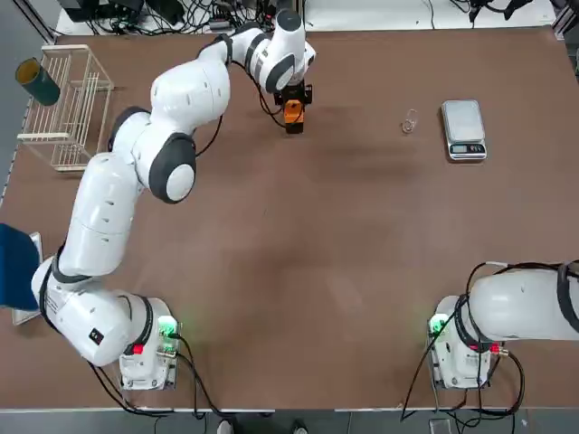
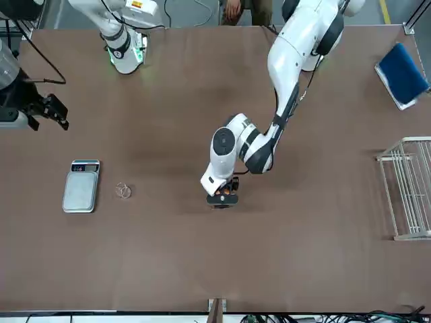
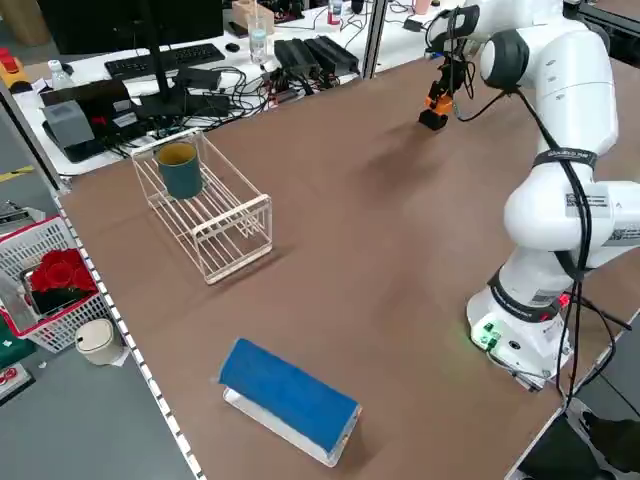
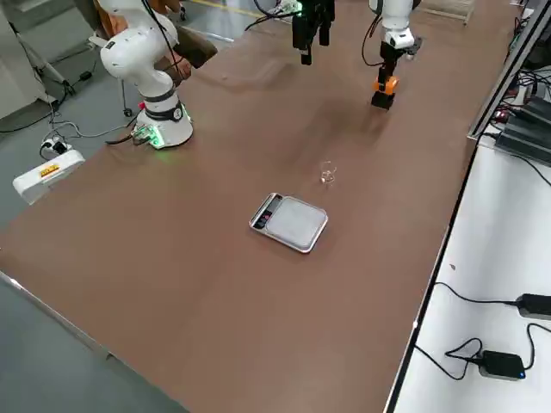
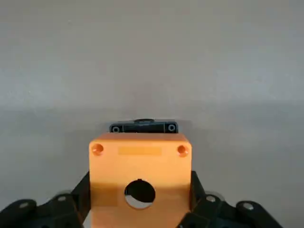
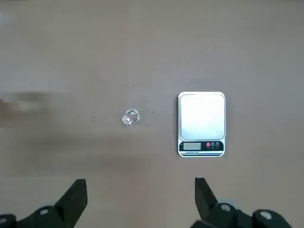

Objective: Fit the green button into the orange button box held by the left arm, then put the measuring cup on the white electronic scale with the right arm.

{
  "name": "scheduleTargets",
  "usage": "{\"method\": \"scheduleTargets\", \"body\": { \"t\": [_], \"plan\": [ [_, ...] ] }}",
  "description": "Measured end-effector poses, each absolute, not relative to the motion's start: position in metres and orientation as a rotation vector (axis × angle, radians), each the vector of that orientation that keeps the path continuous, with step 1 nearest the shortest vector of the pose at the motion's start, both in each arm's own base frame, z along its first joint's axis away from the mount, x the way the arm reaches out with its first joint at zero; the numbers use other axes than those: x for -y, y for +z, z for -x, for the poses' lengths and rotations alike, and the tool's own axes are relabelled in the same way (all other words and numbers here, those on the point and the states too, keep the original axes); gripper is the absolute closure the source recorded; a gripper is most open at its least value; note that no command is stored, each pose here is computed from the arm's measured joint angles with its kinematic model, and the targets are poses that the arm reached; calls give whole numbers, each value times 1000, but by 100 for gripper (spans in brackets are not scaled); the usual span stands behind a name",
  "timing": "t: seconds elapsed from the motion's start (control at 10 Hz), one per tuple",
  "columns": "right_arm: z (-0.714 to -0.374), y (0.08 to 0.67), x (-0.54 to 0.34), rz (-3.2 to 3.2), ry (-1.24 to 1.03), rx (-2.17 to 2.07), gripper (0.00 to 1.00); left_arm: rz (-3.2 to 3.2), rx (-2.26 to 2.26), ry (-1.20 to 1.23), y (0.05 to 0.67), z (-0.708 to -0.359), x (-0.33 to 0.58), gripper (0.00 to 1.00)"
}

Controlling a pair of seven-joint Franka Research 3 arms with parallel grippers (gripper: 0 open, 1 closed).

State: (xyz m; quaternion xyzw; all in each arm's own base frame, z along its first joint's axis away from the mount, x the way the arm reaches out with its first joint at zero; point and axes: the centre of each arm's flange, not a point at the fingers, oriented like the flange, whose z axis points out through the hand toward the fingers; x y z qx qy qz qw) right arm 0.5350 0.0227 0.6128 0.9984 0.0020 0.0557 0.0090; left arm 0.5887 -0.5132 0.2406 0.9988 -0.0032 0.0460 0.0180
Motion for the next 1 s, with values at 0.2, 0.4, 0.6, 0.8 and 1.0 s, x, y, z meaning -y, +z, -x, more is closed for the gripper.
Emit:
{"method": "scheduleTargets", "body": {
  "t": [0.2,0.4,0.6,0.8,1.0],
  "plan": [
    [-537,611,-21,-3118,174,-3,0,-3106,-4,135,236,-588,513,21],
    [-539,608,-19,-3118,175,-5,0,-3106,-13,134,235,-588,513,21],
    [-541,605,-19,-3118,170,-8,0,-3106,-22,133,235,-588,513,21],
    [-542,605,-20,-3118,177,-12,0,-3108,-38,128,232,-587,513,21],
    [-543,603,-22,-3118,177,-19,0,-3107,-45,128,232,-587,513,21]
  ]
}}
